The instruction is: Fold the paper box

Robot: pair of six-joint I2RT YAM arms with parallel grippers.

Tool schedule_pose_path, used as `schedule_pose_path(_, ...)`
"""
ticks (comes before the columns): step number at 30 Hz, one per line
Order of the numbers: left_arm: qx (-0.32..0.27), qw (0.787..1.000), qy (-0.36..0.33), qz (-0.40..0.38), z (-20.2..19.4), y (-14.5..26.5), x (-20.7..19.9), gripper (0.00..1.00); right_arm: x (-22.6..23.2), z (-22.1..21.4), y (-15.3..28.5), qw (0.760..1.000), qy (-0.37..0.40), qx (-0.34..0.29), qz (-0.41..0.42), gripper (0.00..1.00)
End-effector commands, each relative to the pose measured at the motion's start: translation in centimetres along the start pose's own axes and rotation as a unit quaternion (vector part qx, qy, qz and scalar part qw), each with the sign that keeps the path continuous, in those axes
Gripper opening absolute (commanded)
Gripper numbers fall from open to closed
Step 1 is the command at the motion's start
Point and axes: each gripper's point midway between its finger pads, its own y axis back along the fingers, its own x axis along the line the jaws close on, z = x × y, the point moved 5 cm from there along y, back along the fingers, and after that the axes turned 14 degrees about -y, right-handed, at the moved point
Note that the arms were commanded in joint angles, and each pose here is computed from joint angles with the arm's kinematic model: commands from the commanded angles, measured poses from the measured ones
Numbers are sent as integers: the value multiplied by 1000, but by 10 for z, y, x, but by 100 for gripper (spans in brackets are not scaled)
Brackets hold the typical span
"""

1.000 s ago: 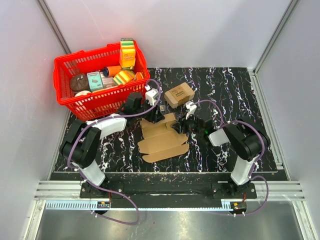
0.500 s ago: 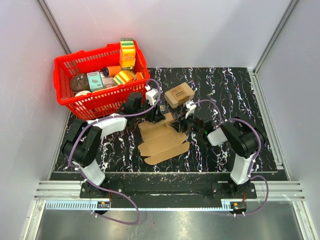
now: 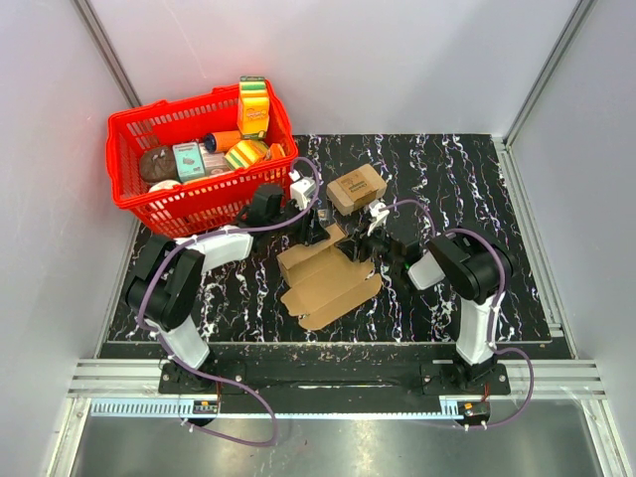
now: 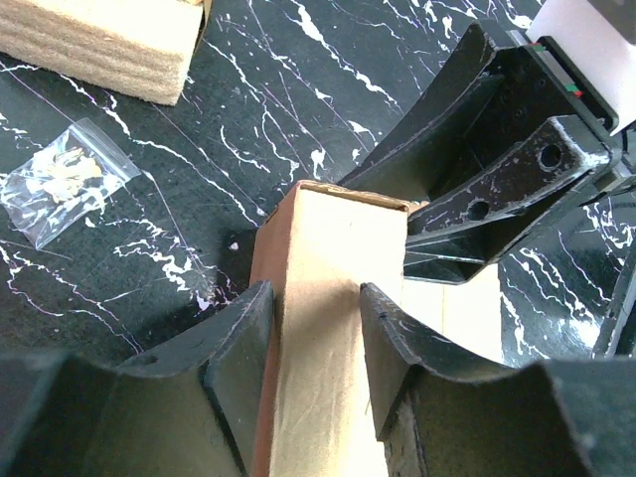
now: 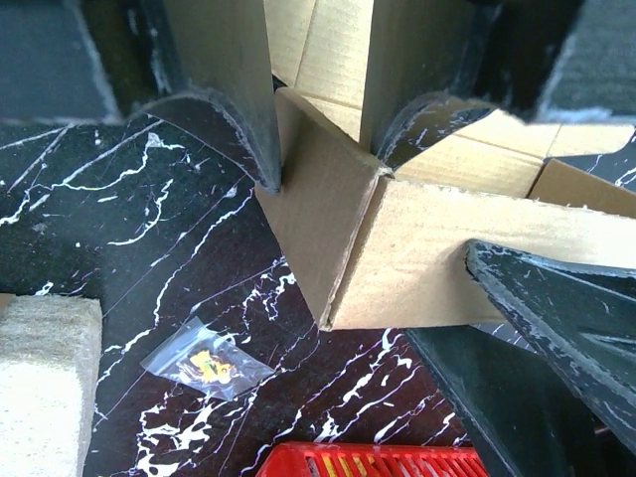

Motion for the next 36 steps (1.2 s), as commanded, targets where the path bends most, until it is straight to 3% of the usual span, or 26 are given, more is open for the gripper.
schedule_pose_path(1, -21, 1000, -9, -13, 9, -1, -1, 45, 15, 22, -12, 997, 28, -53, 42, 41)
schedule_pose_path(24, -20, 999, 6, -27, -3, -1, -18, 43, 21, 20, -16, 995, 41, -93, 8, 29)
schedule_pose_path(36, -19, 999, 5, -29, -7, 1, -20, 43, 21, 20, -15, 994, 45, -100, -11, 18)
